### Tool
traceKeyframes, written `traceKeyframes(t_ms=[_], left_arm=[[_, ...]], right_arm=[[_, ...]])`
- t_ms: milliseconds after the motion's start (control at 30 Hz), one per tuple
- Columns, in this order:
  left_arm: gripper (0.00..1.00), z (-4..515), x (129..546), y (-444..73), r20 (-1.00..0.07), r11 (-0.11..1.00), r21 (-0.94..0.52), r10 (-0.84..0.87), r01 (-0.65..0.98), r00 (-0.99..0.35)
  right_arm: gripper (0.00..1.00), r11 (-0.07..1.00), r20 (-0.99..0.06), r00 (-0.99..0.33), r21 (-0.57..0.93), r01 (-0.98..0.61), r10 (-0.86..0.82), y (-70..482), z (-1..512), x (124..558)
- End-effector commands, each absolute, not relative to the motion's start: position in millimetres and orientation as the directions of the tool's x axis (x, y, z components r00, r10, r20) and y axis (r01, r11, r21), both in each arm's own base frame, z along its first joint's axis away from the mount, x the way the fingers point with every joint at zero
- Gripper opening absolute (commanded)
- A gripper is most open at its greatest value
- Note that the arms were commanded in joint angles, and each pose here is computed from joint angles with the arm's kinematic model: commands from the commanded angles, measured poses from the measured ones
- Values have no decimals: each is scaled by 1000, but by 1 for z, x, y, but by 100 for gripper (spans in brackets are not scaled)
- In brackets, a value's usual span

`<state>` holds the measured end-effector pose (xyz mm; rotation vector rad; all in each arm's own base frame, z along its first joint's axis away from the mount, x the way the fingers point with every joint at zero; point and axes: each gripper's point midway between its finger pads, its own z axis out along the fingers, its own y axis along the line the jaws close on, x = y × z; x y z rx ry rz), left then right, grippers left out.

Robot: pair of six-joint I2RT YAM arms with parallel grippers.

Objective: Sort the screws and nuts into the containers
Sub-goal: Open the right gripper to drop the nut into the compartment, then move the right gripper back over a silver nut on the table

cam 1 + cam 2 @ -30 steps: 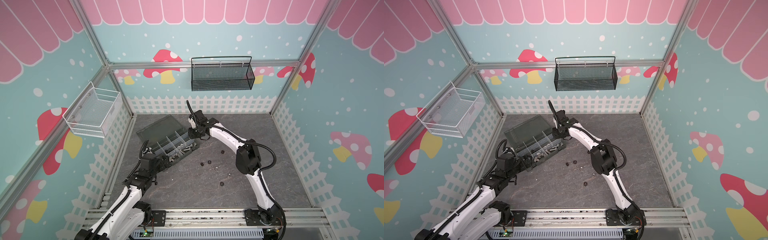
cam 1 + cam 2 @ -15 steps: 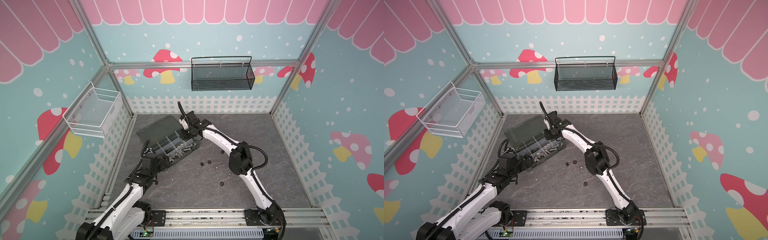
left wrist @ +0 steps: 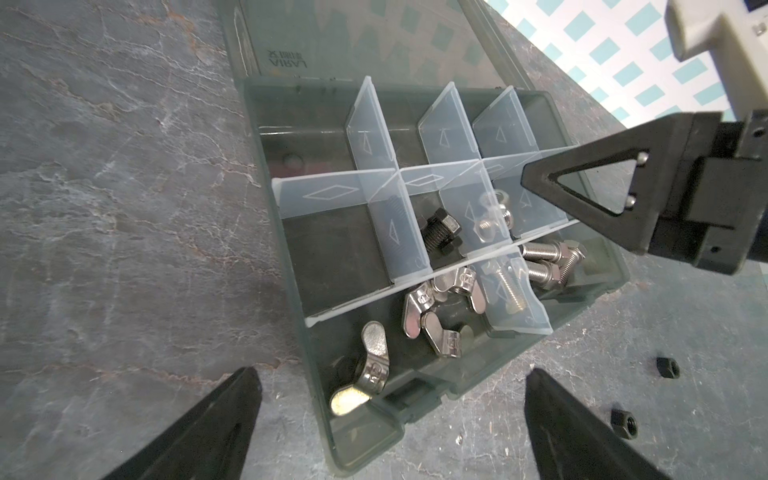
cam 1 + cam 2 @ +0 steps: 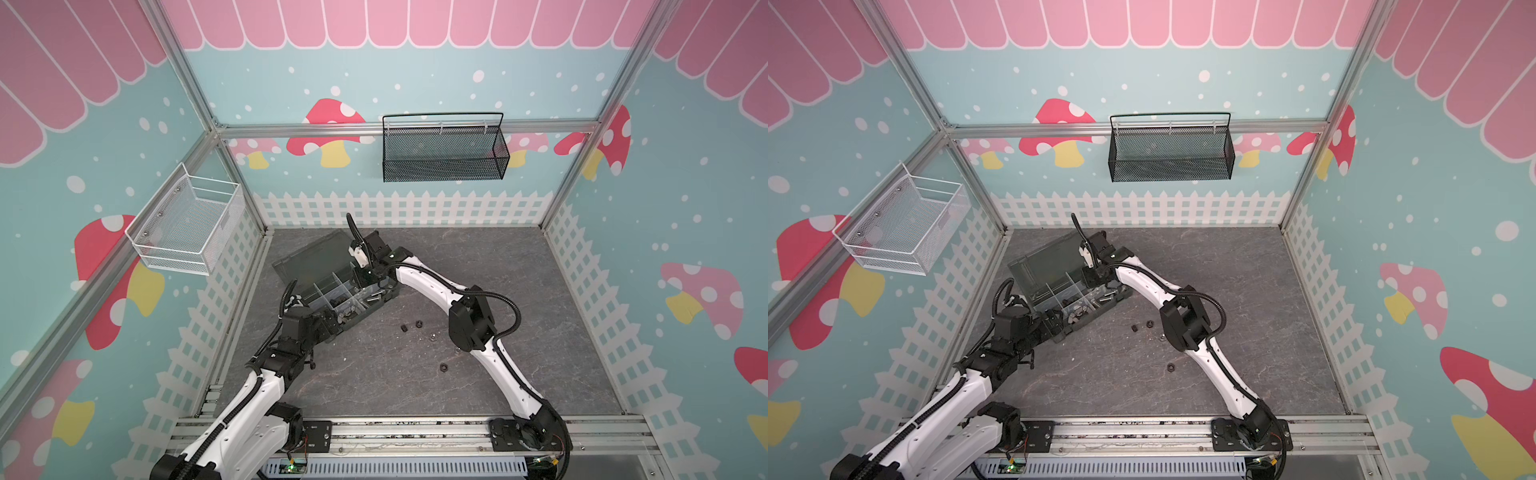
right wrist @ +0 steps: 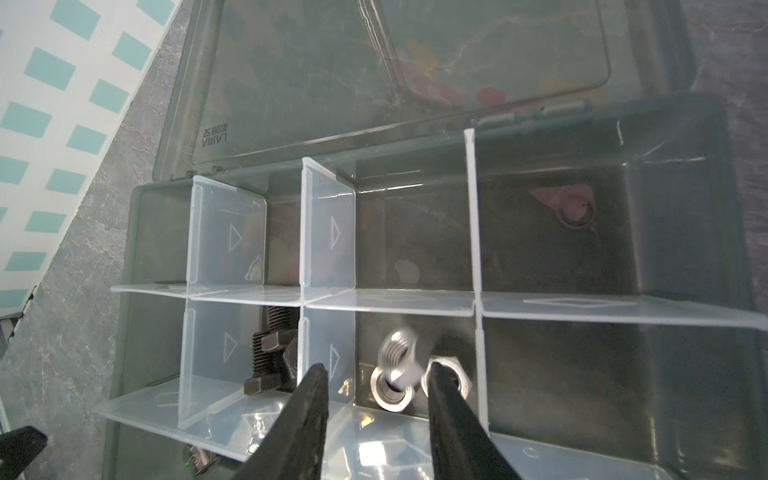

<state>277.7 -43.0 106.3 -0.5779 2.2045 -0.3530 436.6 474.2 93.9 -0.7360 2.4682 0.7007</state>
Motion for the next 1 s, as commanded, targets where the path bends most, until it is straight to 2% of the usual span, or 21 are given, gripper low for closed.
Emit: traceKeyframes(t_ms=[0,200,400,733,967], left_arm=[[100,110,275,-35,-654,851,-419,-525,-317,-544],[100,122,274,-33,-663,848,-426,-529,-314,-530],[100,138,271,-33,-667,837,-453,-547,-307,-506],[100,152,265,-28,-661,807,-488,-590,-331,-464],[100,151,266,-26,-623,756,-532,-655,-382,-428]], right_arm=[[43,702,-625,-698,319,-637,-350,483,125,441],[44,739,-682,-660,260,-621,-315,468,170,447],[46,818,-703,-650,171,-549,-289,429,198,444],[49,923,-644,-712,22,-383,-280,326,181,399],[49,965,-534,-819,25,-261,-208,247,139,348]])
